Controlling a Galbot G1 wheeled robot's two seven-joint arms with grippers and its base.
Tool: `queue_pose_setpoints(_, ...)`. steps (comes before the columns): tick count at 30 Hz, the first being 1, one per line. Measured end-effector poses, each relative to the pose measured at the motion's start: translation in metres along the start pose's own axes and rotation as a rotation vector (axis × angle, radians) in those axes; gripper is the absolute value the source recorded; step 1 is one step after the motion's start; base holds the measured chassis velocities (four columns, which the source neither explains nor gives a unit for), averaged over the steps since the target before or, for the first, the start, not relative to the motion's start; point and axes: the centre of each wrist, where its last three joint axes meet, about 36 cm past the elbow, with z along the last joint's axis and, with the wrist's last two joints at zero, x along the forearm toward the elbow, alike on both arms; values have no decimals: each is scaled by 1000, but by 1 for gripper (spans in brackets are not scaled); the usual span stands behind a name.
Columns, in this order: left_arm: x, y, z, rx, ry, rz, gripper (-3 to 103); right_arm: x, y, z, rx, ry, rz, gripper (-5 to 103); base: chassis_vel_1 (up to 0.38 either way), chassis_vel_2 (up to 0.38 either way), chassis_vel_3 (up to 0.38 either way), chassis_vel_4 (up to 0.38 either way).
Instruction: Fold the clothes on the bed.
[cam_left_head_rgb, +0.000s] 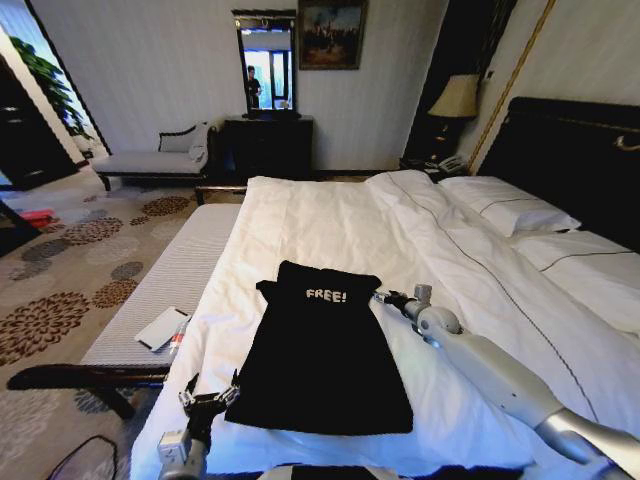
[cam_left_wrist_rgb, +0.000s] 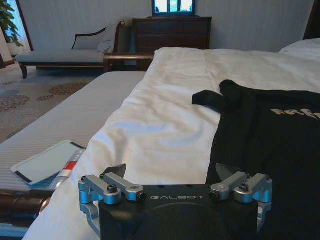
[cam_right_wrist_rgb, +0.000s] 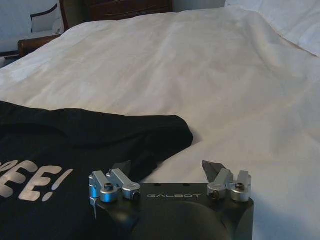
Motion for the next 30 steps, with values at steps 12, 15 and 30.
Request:
queue_pose_setpoints(12,-3,0,-1,6,2,7,100,-3,-1,-4,-1,-2,12,77,0,0,0,0)
queue_pose_setpoints(15,-3,0,-1,8,3,6,100,-3,1,-6,-21,-4,2,77,0,0,0,0)
queue_pose_setpoints(30,-3,0,-2,23,13,3,100,5,9,-23,-297,61,-130,77,0,0,0,0)
